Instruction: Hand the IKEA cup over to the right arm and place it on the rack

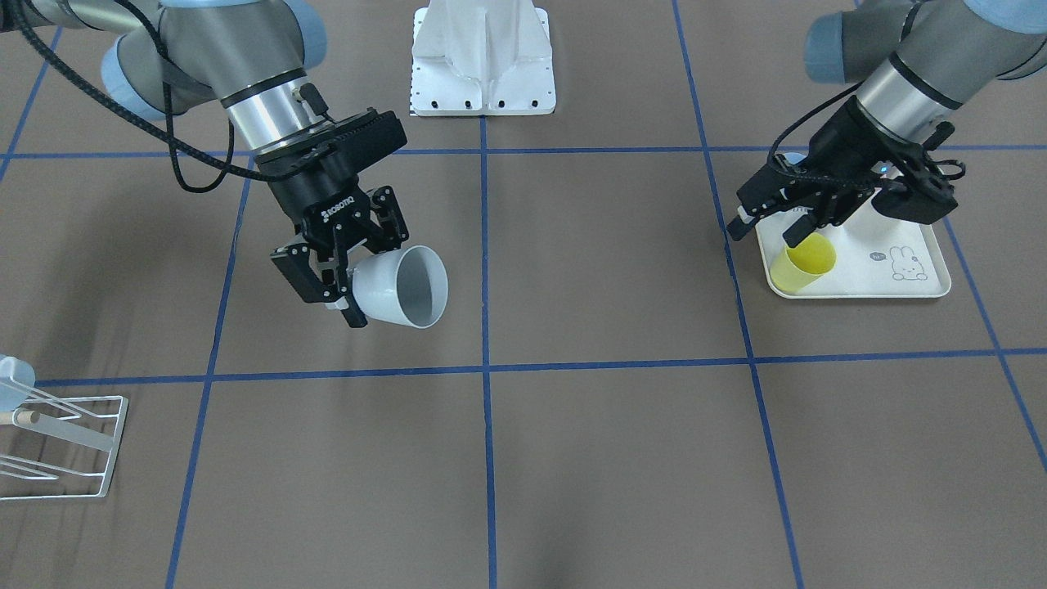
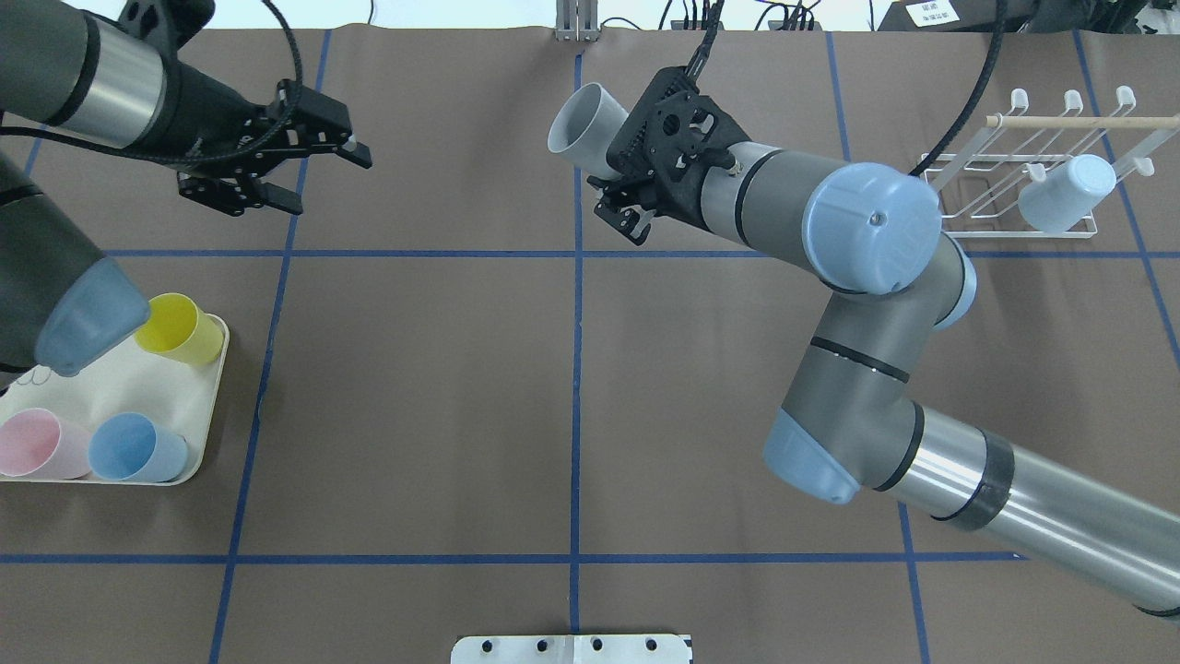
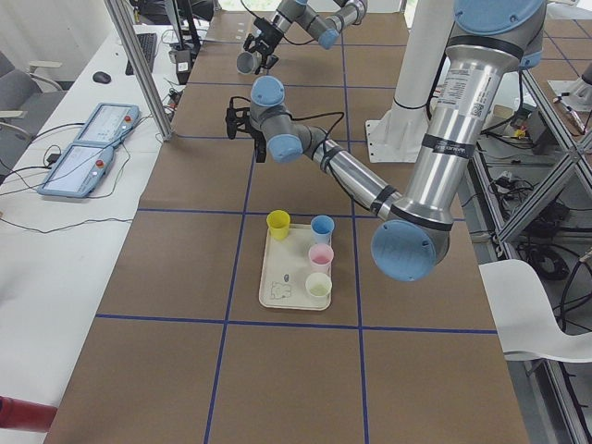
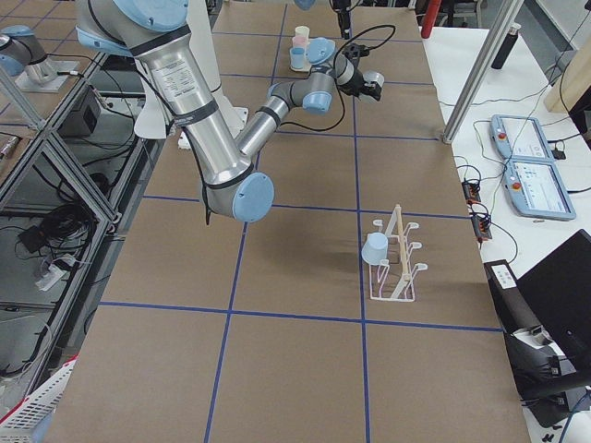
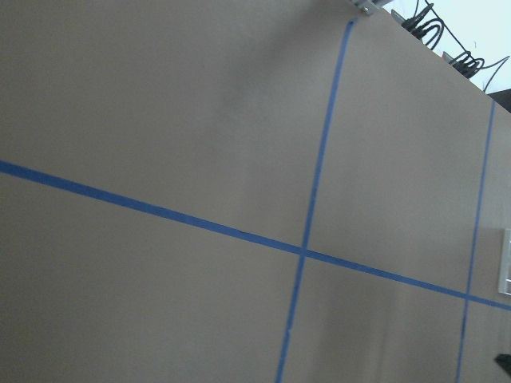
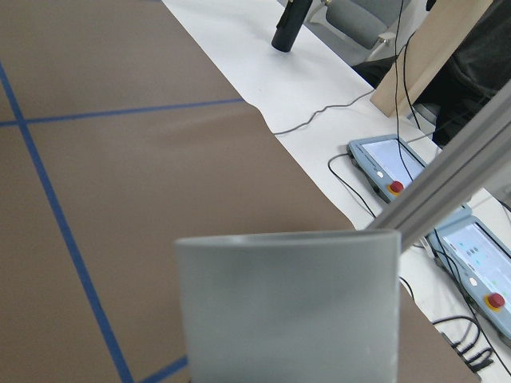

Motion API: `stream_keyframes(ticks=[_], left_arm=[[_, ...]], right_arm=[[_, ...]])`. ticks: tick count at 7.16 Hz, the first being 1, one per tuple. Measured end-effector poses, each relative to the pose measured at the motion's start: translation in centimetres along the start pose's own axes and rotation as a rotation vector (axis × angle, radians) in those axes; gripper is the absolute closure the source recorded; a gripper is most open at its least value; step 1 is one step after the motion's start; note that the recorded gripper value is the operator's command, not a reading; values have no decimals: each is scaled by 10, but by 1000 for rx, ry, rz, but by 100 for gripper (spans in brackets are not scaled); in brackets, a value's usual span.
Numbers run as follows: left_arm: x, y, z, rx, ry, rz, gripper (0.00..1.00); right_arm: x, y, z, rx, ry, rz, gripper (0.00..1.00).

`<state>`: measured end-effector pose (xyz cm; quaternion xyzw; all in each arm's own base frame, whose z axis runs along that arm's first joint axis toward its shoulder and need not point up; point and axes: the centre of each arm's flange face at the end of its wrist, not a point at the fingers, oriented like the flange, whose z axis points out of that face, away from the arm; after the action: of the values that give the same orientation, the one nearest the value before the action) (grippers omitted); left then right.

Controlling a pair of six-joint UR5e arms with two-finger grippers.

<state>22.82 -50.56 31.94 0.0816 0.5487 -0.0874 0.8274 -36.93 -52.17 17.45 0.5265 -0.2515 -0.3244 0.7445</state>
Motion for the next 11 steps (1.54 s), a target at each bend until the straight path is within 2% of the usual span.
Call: stream_keyframes(ticks=[3, 4, 6, 8, 9, 11], left_arm=[[-57, 6, -15, 1, -54, 119, 0], [-74, 7, -21, 3, -71, 150, 0], [-90, 9, -26, 0, -88, 177, 0], [-91, 10, -27, 1, -88, 183, 0], [-91, 10, -27, 1, -88, 183, 0], [-91, 11, -27, 2, -88, 183, 0]], right_arm=[[68, 27, -17, -253, 58, -312, 82], [94, 50, -21, -329, 72, -456, 82], [148, 109, -33, -511, 86, -854, 82], [190, 148, -44, -653, 43, -1133, 76], [207, 163, -47, -707, 9, -1234, 76], [232, 197, -34, -849, -42, -1364, 75]])
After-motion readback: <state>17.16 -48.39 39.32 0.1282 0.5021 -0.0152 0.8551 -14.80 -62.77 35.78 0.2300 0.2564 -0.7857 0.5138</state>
